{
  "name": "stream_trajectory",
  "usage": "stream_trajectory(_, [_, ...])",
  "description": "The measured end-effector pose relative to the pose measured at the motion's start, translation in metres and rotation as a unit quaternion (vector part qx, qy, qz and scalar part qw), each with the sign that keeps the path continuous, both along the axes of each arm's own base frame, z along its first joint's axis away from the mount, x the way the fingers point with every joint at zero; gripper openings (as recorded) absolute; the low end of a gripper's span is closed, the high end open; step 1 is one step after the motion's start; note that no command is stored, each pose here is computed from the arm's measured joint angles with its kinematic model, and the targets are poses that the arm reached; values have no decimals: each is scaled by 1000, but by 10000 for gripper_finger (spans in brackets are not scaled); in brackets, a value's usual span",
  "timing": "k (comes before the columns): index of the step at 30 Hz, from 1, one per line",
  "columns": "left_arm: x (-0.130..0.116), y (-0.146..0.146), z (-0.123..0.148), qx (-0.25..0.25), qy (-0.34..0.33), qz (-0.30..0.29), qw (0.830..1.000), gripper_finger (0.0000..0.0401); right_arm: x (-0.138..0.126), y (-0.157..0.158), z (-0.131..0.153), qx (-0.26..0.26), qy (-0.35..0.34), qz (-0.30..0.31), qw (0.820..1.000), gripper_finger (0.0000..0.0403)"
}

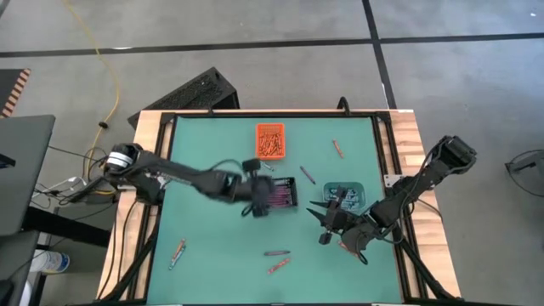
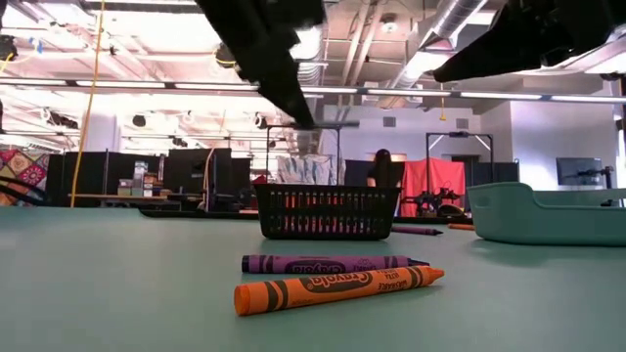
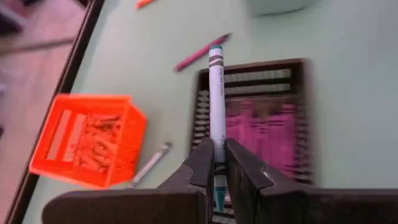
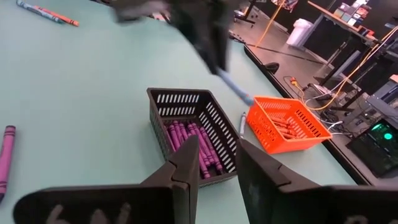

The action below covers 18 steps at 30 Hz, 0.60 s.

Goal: Sort crayons
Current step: Put the blue crayon into the green bin

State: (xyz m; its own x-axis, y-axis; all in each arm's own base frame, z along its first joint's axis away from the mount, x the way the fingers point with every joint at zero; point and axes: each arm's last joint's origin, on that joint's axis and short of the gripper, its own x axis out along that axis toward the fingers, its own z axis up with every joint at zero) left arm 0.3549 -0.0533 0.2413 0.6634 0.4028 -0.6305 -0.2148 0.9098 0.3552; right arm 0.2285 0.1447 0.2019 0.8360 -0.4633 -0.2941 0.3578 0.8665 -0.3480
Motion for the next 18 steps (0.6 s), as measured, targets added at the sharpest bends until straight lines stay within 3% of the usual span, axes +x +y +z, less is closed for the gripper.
stream_trajectory(4, [7,36,0,-62,-7,2,998,16,0,0,0,-1,0,0,1000,105])
stream_trajectory(9, [15,61,6,-143,-56,-26,988,16,0,8,13,-45,-13,-7,999,105])
stream_trajectory(15, [32,61,14,-178,-152,-81,969,16,-14,39,34,-69,-33,35,996,105])
stream_trajectory(18, [49,52,1,-199,-186,-121,955,16,-21,48,39,-83,-49,31,995,105])
